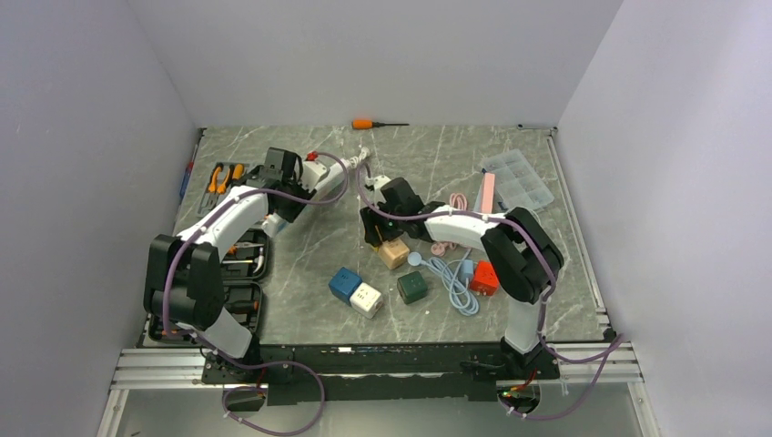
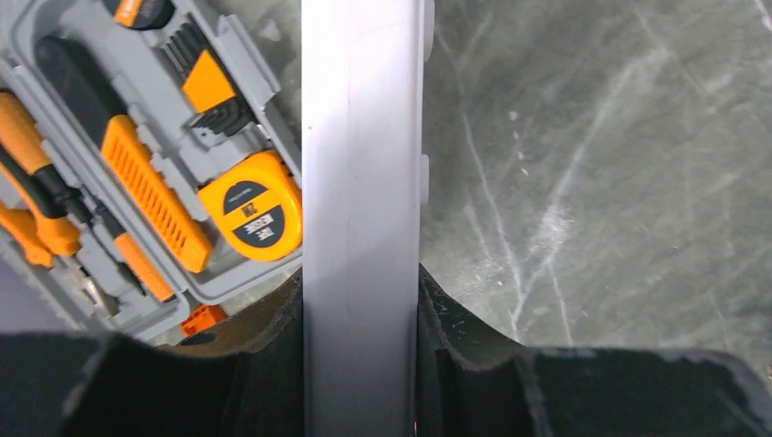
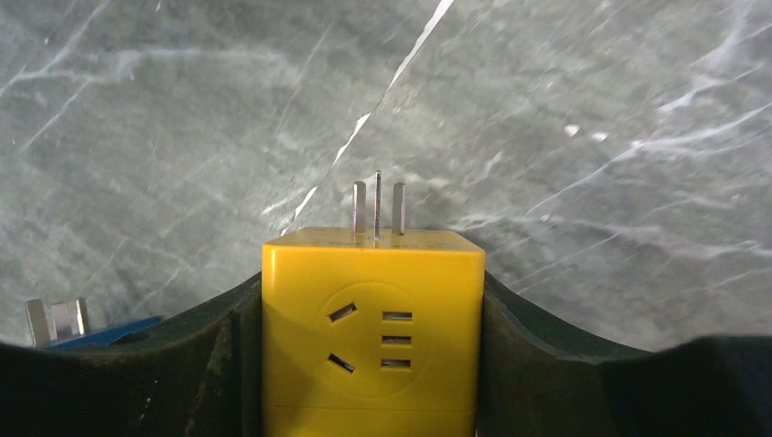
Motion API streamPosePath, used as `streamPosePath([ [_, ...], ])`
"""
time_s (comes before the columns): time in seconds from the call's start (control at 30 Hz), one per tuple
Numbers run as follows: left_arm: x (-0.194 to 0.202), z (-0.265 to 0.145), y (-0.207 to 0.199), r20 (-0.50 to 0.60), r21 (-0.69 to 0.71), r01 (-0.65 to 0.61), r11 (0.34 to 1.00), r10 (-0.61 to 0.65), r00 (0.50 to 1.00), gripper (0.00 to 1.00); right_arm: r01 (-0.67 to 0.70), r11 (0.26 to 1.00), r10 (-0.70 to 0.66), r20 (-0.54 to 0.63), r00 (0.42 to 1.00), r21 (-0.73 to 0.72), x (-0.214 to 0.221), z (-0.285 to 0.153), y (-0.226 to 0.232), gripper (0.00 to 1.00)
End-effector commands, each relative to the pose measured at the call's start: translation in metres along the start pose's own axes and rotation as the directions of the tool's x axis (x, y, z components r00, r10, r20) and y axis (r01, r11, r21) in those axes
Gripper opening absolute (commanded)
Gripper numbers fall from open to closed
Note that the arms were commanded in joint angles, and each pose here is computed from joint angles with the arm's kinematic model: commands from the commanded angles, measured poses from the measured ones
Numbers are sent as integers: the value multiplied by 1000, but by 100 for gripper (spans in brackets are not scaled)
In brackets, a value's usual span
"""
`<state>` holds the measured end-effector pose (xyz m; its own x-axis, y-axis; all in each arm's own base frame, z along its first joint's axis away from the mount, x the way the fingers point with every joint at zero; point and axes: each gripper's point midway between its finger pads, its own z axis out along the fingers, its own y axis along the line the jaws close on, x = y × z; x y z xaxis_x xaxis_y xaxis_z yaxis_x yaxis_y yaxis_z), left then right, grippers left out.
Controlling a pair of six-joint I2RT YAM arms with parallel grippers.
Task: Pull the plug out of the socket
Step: Place the socket at the center of the board.
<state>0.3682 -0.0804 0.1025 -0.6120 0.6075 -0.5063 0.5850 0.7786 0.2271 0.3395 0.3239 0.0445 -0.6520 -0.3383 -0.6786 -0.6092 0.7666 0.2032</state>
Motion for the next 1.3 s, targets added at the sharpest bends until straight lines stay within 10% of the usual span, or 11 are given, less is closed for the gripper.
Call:
streamPosePath([
  [0.0, -21, -9, 22, 49, -126, 18, 992, -12, 999, 6, -39, 999, 39, 82, 996, -11, -16, -11, 11, 11],
  [0.23, -30, -9, 0, 89, -24, -9, 1000, 11, 996, 7, -55, 998, 56, 81, 995, -7, -4, -5, 10, 17],
  [0.7, -75, 20, -57, 178, 231, -153, 961, 113, 978, 10, 3, 998, 2, 88, 996, -61, -11, 27, 45, 61],
  [0.9, -77, 47, -67, 148, 270, -205, 941, 170, 974, 11, 1, 1000, 1, 91, 996, -23, -5, 6, 38, 99],
  [1.27, -88, 81, -85, 133, 312, -285, 906, 255, 958, 15, -99, 994, 87, 195, 977, 50, -3, -92, 31, 96],
])
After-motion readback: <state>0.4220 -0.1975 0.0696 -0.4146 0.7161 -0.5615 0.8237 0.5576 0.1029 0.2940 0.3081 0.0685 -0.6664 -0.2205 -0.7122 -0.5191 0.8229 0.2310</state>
